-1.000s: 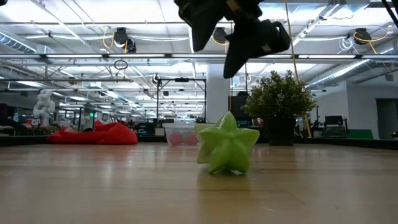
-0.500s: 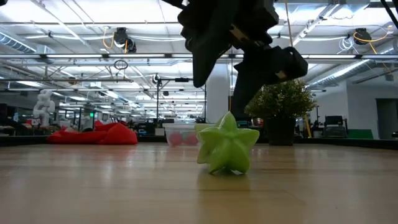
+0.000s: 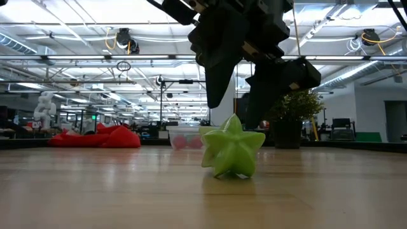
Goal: Pick and placing Produce into tupperware
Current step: Put the starfruit into the bin
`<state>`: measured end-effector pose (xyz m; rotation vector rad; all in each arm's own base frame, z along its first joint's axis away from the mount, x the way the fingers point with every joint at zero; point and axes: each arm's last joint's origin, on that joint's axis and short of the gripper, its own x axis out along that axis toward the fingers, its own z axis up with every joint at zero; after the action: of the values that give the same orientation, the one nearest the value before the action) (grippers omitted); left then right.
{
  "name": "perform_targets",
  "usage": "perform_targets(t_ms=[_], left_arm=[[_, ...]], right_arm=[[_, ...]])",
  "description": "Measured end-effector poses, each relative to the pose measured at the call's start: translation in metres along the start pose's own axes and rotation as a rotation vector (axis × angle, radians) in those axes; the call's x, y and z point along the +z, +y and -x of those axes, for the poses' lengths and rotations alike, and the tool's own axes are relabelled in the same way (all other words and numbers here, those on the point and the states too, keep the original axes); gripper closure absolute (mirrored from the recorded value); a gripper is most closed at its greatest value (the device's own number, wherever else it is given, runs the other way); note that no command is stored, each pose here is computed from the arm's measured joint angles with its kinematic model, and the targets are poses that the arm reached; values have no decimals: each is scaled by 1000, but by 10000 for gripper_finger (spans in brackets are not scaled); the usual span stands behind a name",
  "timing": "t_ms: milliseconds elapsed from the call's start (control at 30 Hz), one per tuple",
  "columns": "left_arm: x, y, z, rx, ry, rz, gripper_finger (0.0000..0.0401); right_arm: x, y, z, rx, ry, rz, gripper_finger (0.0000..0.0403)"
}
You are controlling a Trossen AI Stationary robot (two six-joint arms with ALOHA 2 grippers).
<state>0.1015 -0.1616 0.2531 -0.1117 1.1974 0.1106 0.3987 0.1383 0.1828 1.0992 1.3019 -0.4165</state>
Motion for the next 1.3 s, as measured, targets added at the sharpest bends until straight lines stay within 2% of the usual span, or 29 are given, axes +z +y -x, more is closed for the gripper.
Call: perform_targets(t_ms=[767, 900, 1167, 1300], left_arm=[[0, 0, 0, -2, 3, -12, 242], [0, 0, 0, -2, 3, -16, 242], [0, 0, 0, -2, 3, -27, 242], [0, 0, 0, -3, 6, -27, 242]], right_arm=[[1, 3, -4, 36, -5, -35, 195], [1, -2, -11, 42, 5, -60, 195], [-2, -12, -31, 142, 45, -109, 195], [-3, -13, -33, 141, 46, -115, 195]])
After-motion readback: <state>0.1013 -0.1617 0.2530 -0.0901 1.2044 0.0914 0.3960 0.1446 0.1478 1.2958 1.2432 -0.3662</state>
